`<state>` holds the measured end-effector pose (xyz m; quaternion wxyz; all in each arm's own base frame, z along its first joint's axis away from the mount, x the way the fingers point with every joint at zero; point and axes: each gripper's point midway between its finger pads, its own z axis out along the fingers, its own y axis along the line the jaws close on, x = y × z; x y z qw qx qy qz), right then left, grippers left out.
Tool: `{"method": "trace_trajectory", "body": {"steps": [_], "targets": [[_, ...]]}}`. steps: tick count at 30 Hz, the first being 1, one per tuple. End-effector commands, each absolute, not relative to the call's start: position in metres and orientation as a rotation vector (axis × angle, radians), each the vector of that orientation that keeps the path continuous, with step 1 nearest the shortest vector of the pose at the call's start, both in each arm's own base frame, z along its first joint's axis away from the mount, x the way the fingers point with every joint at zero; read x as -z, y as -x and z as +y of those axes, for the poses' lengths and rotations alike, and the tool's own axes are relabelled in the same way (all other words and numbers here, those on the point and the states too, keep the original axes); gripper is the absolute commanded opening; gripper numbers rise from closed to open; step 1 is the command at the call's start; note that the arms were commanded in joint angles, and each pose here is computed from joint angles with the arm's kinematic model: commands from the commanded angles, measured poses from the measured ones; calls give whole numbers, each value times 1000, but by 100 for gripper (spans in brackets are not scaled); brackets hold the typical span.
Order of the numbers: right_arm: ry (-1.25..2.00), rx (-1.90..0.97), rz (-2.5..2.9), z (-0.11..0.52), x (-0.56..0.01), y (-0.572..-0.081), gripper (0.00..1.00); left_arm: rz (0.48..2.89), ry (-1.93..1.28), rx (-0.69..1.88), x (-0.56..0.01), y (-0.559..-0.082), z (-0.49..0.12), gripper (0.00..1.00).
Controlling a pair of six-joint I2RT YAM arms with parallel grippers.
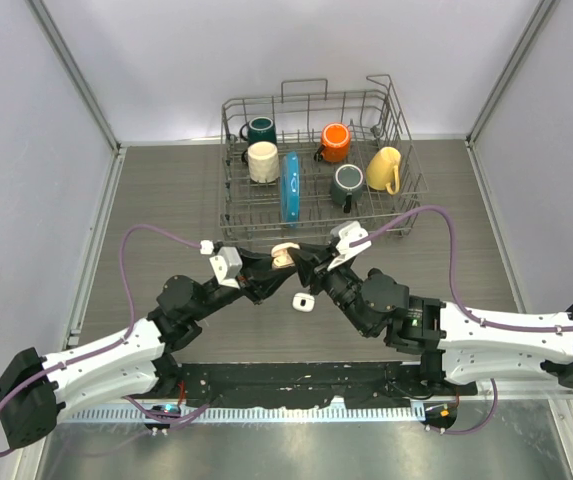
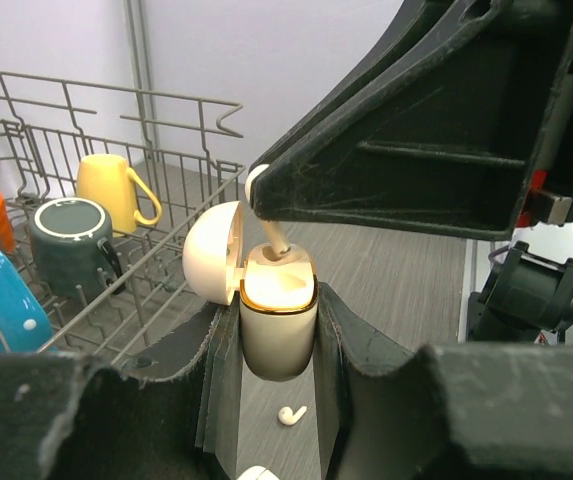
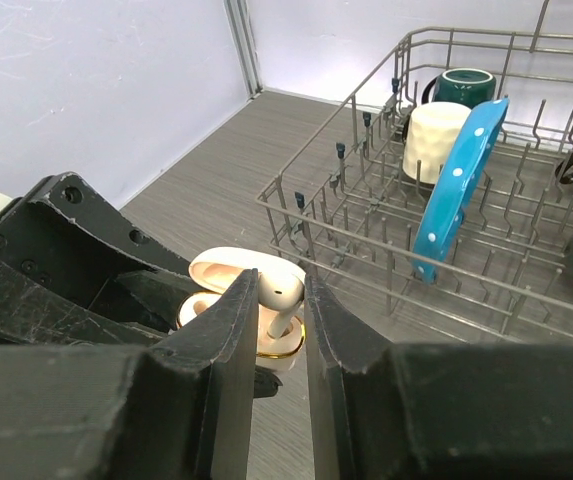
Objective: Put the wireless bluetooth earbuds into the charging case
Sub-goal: Place the earbud in the charging case.
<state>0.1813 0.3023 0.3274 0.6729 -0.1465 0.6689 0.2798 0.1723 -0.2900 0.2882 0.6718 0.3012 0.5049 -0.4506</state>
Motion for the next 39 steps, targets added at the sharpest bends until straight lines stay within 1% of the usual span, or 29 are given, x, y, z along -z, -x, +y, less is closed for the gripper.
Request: {"method": "trace_trajectory", "body": {"steps": [1, 9, 21, 26, 34, 39], "targets": [[281, -648, 1509, 302, -322, -182, 1, 991, -628, 1055, -337, -165, -286, 0], [282, -621, 1506, 291, -322, -182, 1, 989, -622, 1060, -338, -164, -285, 0], [493, -676, 1545, 314, -311, -163, 1, 986, -603, 1049, -340, -167, -284, 0], [501, -686, 1552, 317, -311, -162, 1, 986, -595, 1049, -340, -168, -283, 0], [468, -673, 1543, 306, -318, -164, 1, 986, -595, 1047, -338, -167, -281, 0], [517, -691, 1544, 310, -319, -159, 1, 985, -595, 1040, -338, -167, -280, 0]]}}
